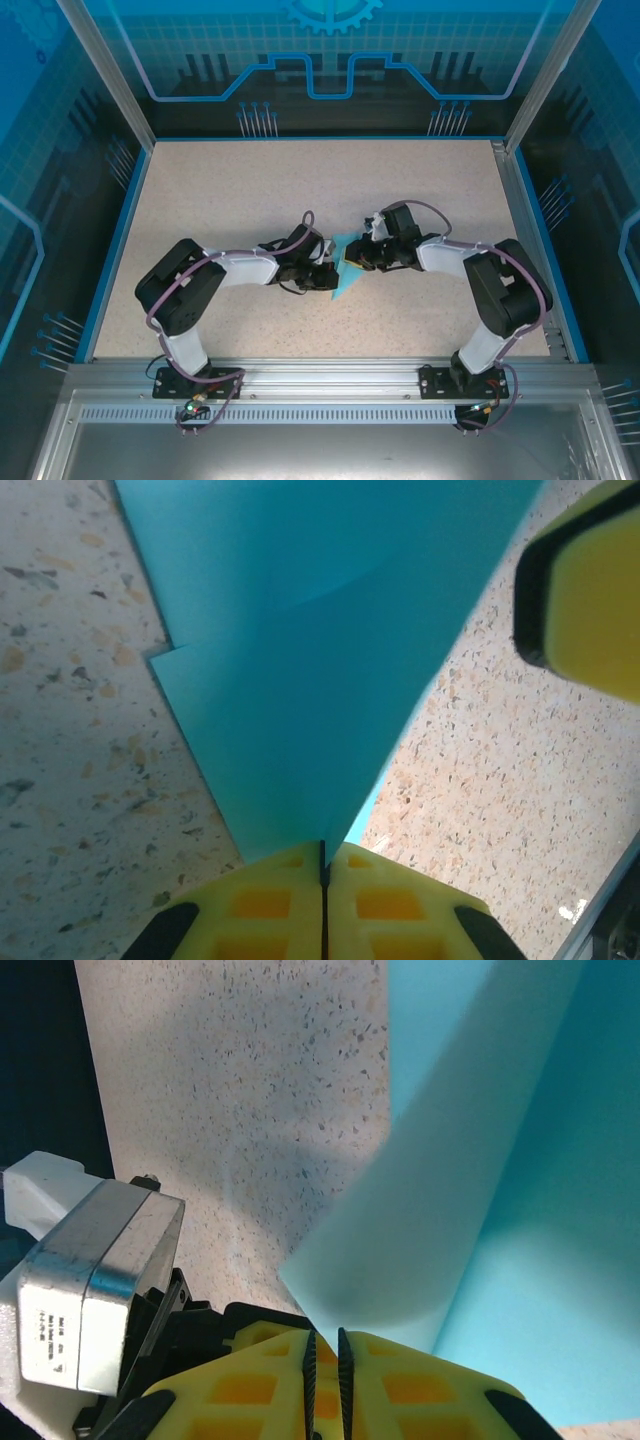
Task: Fold a paper plane with a square sheet of paper (pick it up from the middle)
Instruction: Fourth fold the wing at the center of the table.
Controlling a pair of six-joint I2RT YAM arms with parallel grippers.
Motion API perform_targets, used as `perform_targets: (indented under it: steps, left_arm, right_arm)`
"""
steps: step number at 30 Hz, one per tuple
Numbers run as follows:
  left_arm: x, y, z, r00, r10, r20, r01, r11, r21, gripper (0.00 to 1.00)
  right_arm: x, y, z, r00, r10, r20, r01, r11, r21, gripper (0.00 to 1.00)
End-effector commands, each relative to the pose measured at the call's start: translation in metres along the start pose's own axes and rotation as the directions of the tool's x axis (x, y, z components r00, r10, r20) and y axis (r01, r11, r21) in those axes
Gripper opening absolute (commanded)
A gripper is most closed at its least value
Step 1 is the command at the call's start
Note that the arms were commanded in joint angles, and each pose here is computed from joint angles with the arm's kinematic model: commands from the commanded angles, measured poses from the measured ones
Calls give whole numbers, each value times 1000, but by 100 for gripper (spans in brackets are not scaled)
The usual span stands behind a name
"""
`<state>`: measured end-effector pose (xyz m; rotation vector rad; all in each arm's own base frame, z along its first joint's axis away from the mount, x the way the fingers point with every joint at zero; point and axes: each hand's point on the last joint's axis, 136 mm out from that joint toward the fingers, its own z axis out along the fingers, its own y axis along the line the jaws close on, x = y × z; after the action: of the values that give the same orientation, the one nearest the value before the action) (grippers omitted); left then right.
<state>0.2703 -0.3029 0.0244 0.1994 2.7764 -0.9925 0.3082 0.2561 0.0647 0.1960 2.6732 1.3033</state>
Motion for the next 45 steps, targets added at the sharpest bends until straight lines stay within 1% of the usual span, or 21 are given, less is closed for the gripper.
perform_targets:
  steps: [1,7,16,23,30,31,38,45]
  left_arm:
    - [8,7,6,998,-53,-40,54,998,19,8]
    - [17,14,10,993,-92,-67,93,995,22,8]
    - [16,23,7,986,-161,-52,163,985,48,8]
    - [11,21,4,984,-166,-63,171,982,82,8]
    - [6,21,2,982,-177,-72,185,976,119,8]
    - [6,20,2,982,-173,-76,182,976,123,9]
    - [4,17,3,980,-171,-102,185,971,150,9]
    - [2,11,2,981,-154,-119,173,971,167,9]
  right_arm:
    - [-3,14,6,1000,-9,-10,9,999,-37,17]
    - [-6,12,12,1000,0,-12,-1,1000,-30,17]
    - [-7,4,20,1000,16,-27,-16,1000,-16,18]
    - [-6,-2,24,999,23,-35,-23,1000,-2,18]
    - [0,3,26,998,7,-55,-8,1000,-15,18]
    - [-7,13,26,999,-12,-40,11,999,-33,19]
    - [-8,14,29,999,-4,-37,3,1000,-28,19]
    - [-11,4,33,1000,10,-28,-10,1000,14,19]
